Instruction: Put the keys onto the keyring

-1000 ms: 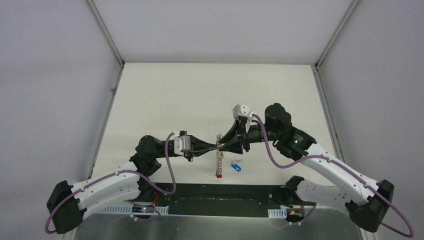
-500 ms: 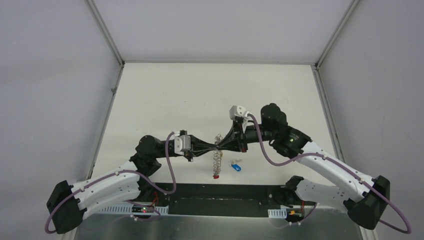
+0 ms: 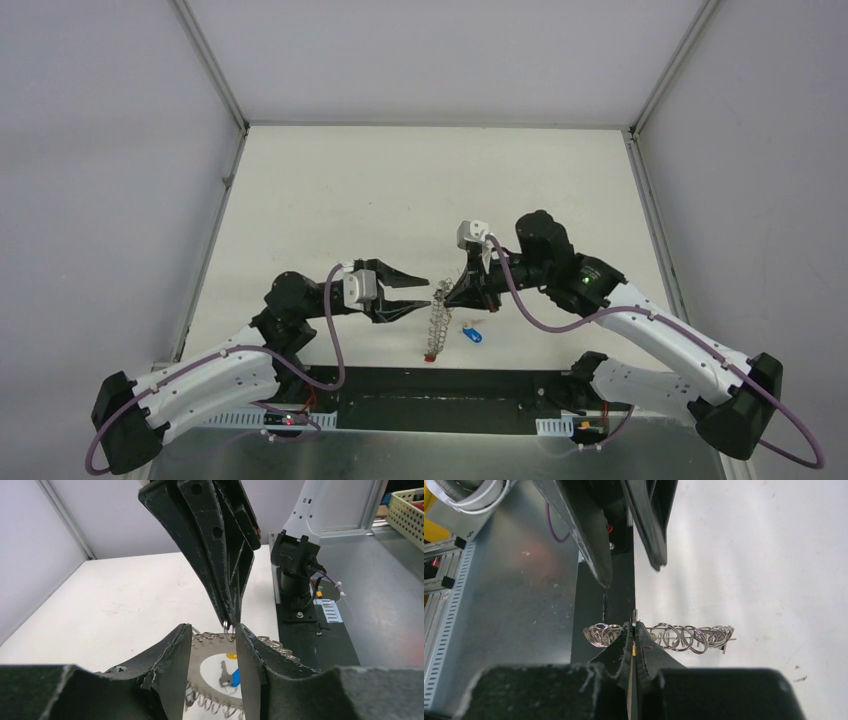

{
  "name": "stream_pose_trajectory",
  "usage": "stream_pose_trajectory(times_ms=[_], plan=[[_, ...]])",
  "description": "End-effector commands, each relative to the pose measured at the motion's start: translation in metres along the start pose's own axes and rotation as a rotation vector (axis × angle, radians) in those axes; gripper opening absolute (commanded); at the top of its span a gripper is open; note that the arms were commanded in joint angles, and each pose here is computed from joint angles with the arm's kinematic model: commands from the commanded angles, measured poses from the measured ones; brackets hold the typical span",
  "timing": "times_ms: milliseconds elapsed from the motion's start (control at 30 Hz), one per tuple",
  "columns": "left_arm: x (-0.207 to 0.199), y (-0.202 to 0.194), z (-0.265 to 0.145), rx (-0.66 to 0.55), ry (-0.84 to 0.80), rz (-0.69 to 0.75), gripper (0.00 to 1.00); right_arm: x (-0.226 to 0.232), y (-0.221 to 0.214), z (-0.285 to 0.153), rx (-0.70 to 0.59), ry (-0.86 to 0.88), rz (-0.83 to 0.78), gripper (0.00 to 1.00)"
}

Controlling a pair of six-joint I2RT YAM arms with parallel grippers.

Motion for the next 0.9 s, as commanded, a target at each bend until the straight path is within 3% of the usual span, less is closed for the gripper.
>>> stream_pose_trajectory(times_ms=[0,367,767,867], plan=[[0.002,0.008,-0.001,0.062,0.033,0.028,0.4,-0.001,0.014,-0.012,0.061,-0.009,-0.066,0.0],[0.012,-0.013,0.015,0.249,-0.008,-0.036,0.42,-0.005,0.003,-0.025,0.278,-0.009,-0.025,0.0],[0.006,-0.026,0.043,0.238,-0.103,-0.056,0.42,-0.004,0.002,-0.02,0.259,0.008,-0.012,0.0],[0.004,-0.027,0.047,0.233,-0.116,-0.061,0.38,-0.003,0.002,-0.019,0.253,0.013,-0.013,0.0]])
Point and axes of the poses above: each gripper's point midway between its finger pads, its own z axis out along the fingers, its own x axis along the line the jaws close on, y = z × x, the point moved 4 cm from there along -z, back along the fingers, and after that the axes turned 13 degrees about -z, right-handed, at the moved point
